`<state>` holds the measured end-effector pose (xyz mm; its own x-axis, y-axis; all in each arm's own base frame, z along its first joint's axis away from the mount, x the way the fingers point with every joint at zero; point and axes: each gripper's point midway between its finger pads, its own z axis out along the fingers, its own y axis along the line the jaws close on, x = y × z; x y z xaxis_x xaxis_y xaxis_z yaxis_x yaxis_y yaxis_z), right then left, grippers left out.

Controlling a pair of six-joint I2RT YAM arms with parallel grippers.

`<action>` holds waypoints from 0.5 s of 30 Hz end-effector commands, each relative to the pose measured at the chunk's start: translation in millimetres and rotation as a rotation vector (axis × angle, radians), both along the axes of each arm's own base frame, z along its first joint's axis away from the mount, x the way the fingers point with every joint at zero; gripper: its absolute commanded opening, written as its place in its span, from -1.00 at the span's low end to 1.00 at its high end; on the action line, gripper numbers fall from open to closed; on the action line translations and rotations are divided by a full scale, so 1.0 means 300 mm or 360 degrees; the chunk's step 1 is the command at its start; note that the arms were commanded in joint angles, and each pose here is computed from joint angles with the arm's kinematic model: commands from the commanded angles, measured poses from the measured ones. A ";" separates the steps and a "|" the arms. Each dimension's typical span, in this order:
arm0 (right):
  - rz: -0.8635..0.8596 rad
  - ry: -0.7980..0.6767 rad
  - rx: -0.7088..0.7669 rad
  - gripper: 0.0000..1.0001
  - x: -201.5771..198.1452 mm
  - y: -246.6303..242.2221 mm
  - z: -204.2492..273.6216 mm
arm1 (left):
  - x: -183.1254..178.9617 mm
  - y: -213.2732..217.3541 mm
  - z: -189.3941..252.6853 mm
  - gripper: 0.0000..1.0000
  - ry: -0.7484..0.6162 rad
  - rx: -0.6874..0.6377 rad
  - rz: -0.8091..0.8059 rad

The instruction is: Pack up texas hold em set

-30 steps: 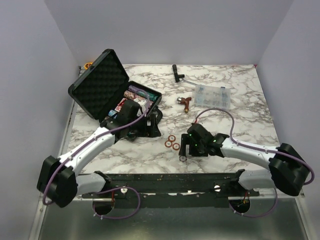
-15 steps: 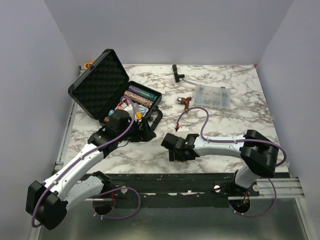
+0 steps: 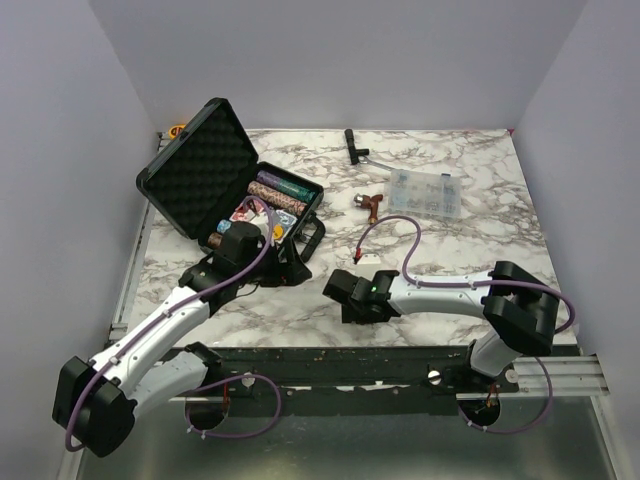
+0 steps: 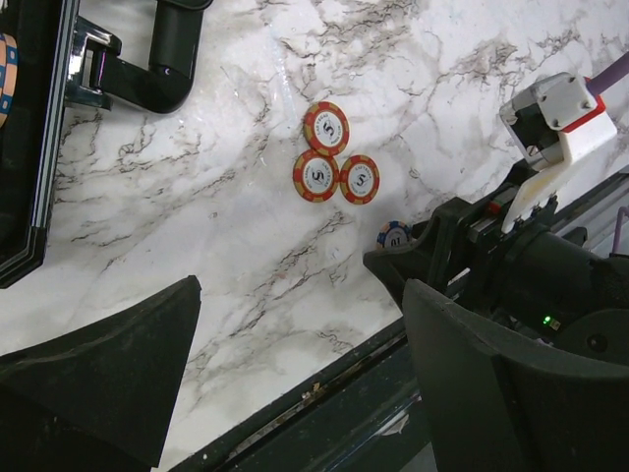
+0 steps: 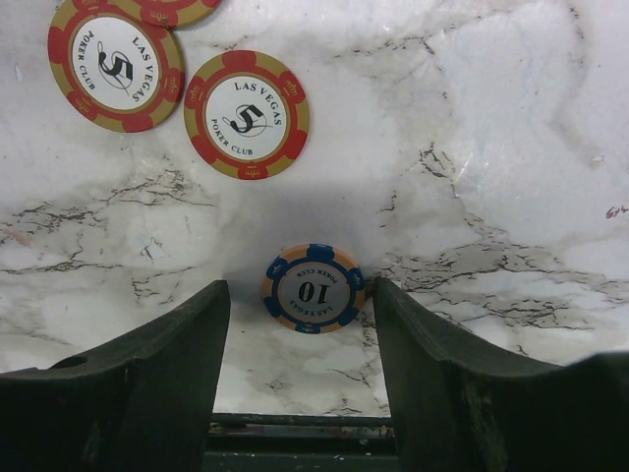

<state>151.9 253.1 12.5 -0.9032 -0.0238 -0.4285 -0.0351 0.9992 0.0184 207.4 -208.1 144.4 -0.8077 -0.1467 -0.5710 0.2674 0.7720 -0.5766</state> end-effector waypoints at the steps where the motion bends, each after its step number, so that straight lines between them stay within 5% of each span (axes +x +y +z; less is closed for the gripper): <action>1: 0.0014 0.0166 -0.0219 0.18 -0.086 -0.116 -0.131 | -0.008 -0.010 -0.021 0.67 0.0036 -0.0005 -0.0021; 5: 0.0018 0.0155 -0.0242 -0.09 -0.081 -0.121 -0.137 | -0.010 -0.014 -0.036 0.67 0.0072 0.0034 -0.0054; 15: 0.0139 0.0026 -0.0129 -0.27 -0.015 -0.033 -0.121 | -0.020 -0.067 -0.081 0.67 0.0244 -0.0086 -0.0152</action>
<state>154.5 255.8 10.4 -0.8966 -0.0637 -0.4383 -0.0770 0.9970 0.0126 201.5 -215.0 110.9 -0.8827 -0.0890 -0.4614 0.2254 0.7814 -0.5820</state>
